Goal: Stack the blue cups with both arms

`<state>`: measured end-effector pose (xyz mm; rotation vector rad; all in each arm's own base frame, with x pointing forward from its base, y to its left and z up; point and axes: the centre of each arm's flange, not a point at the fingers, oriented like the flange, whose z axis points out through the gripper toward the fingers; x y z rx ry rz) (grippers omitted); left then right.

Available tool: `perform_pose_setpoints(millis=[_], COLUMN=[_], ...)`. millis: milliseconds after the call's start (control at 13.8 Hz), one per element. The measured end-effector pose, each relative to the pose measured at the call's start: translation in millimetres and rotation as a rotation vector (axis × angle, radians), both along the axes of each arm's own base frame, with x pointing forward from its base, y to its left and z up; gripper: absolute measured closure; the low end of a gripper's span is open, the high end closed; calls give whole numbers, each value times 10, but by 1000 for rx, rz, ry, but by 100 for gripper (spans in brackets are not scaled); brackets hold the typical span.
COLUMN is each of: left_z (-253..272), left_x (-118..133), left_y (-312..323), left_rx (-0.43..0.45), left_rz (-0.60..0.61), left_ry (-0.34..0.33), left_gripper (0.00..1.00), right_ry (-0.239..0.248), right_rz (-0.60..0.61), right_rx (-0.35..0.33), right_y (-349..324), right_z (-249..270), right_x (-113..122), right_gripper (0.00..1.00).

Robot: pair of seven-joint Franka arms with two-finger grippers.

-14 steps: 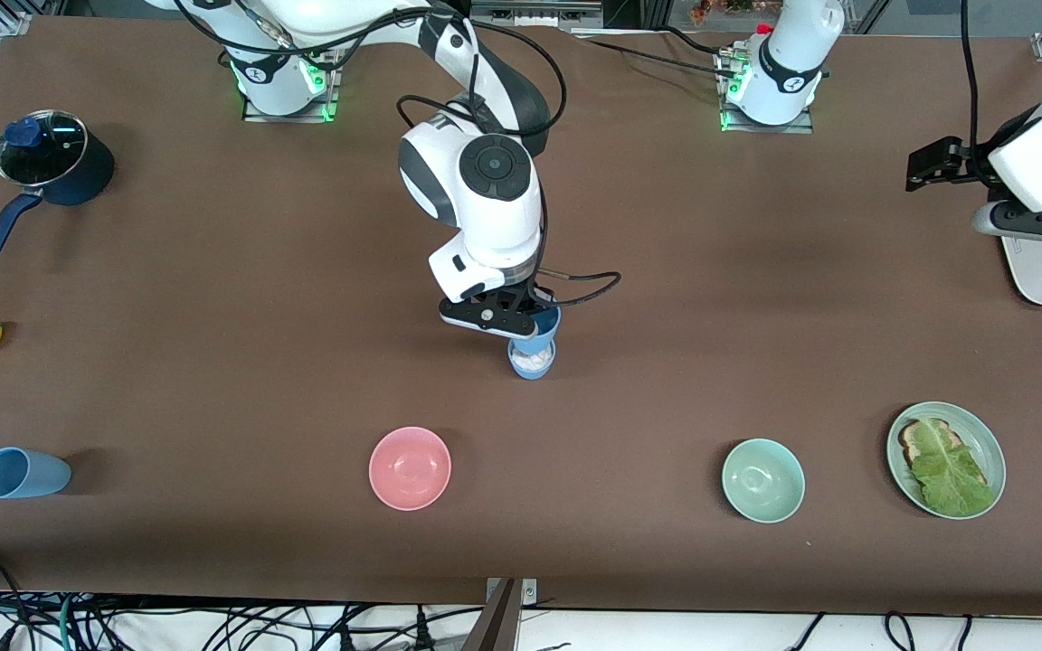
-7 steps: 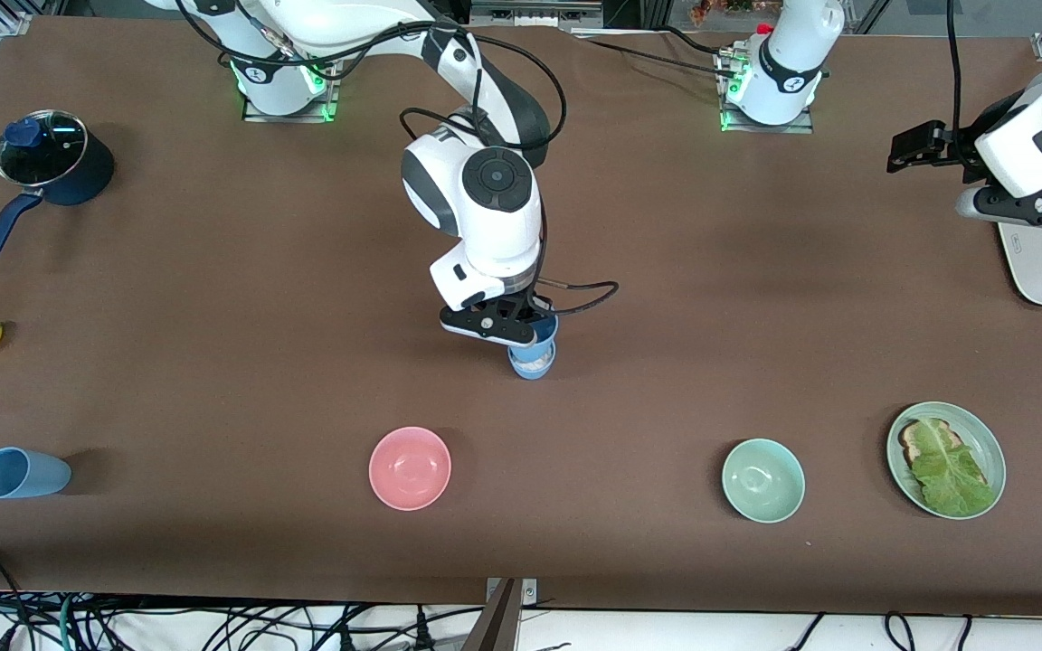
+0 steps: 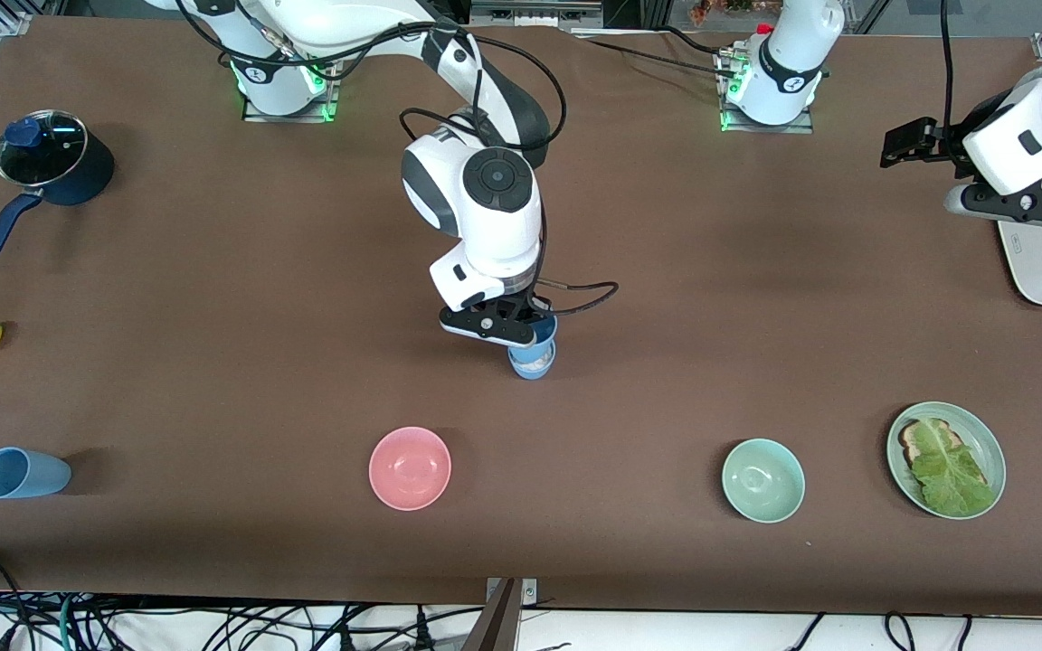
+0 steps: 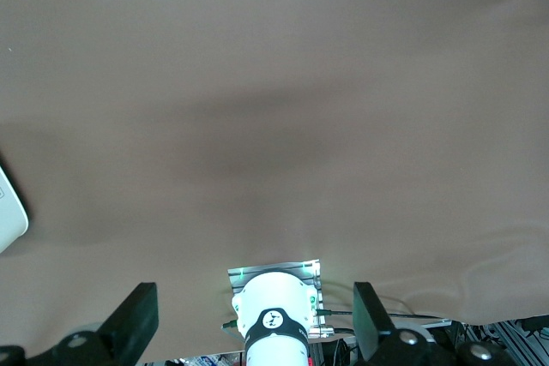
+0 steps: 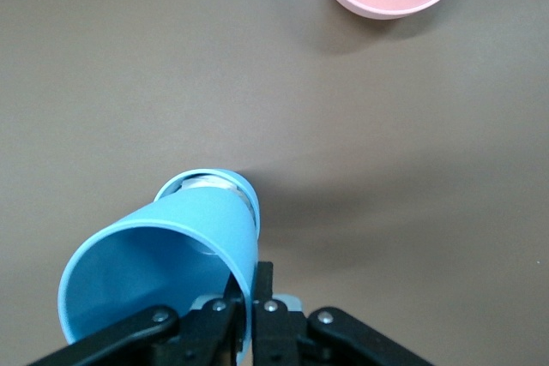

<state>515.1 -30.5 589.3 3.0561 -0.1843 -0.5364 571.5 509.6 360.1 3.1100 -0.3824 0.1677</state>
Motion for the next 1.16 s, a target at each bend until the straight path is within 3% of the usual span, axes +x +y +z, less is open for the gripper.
perform_pose_setpoints(millis=[509,945,1164], left_z=[-22,-17,-16], left_x=[16,26,28], left_y=[17,9,4], left_rx=[-1,-1,-1], left_rz=[4,3,2], left_ry=[1,-7,-9], left_gripper=[0,0,0], right_ry=[-13,-44,-28], right_rz=[1,1,25], right_rx=[2,18,-14], right_y=[5,-31,-274], right_z=[-99,105,286], right_x=[37,115,235], right_gripper=[92,35,5])
